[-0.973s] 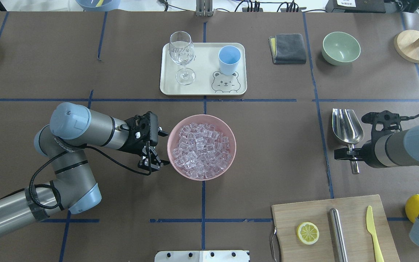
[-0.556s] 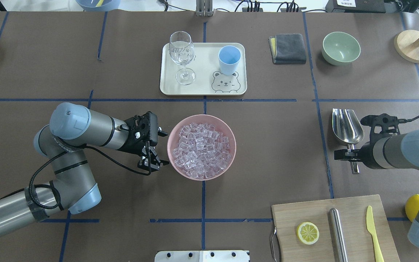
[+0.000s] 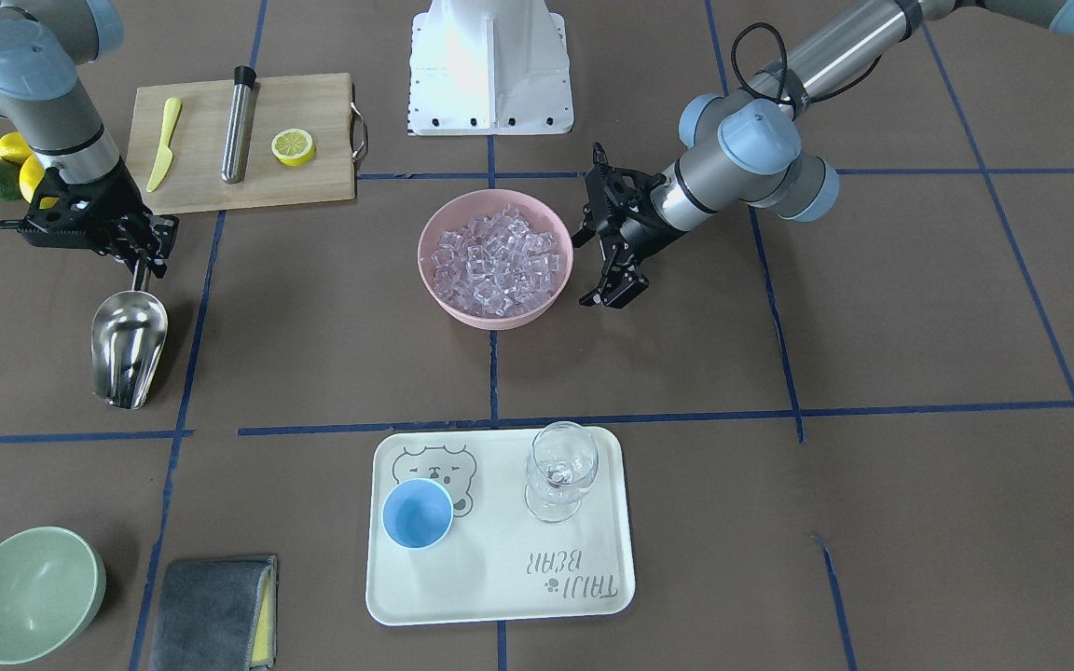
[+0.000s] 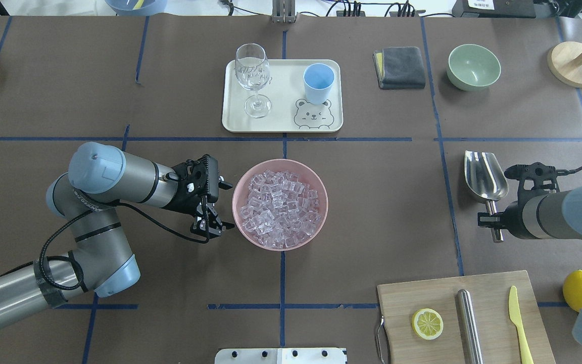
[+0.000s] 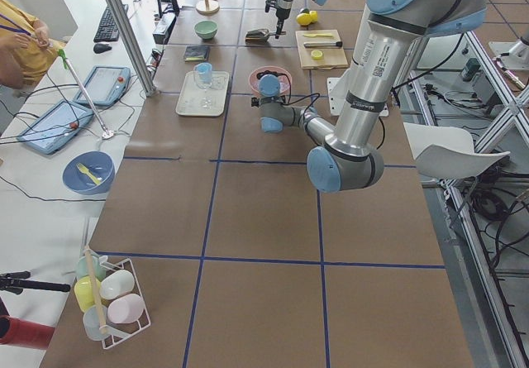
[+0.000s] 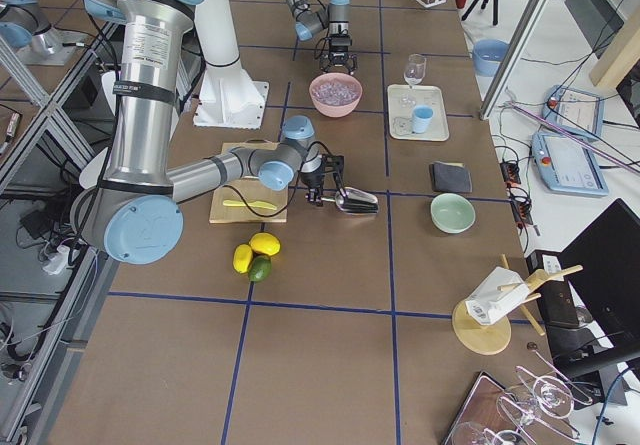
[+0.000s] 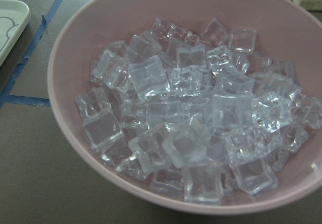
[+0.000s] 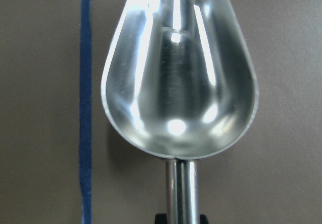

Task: Put ice in cup with scoop
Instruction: 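Grasp the steel scoop handle with the right gripper and lift it, then carry the scoop with the right gripper over the pink bowl, then lower the scoop into the ice cubes with the right gripper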

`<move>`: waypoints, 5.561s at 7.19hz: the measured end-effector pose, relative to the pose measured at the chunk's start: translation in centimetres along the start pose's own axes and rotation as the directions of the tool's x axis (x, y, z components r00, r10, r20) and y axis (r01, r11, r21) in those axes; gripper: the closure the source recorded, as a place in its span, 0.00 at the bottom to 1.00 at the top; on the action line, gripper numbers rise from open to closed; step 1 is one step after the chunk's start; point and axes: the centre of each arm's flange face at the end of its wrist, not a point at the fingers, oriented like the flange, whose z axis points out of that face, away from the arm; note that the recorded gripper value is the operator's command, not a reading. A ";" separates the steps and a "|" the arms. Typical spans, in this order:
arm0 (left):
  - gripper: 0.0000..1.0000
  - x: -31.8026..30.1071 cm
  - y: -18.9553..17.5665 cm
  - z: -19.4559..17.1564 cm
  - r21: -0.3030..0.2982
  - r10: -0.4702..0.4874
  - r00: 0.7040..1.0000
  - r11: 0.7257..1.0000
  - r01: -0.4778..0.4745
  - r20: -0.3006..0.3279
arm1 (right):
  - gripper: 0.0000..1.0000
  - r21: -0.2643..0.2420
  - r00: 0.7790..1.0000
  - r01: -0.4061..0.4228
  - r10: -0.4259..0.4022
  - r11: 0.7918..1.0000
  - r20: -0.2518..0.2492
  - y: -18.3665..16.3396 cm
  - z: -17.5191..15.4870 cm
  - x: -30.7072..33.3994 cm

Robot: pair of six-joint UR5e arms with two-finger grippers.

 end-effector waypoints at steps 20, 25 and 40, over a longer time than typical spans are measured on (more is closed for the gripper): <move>0.00 0.5 0.4 0.6 -0.006 0.005 1.000 1.000 -0.005 -0.010 | 1.00 -0.284 0.401 0.882 -0.915 0.375 0.037 -7.7 -22.1 -34.1; 0.00 1.6 0.2 1.5 -0.006 0.009 1.000 1.000 -0.009 -0.010 | 1.00 -0.550 0.085 0.833 -0.996 0.063 0.013 -5.5 -21.9 -39.0; 0.00 2.0 0.0 1.8 -0.002 0.010 1.000 1.000 -0.010 -0.006 | 1.00 -0.684 -0.070 0.721 -0.994 -0.111 0.088 -3.5 -13.4 -45.1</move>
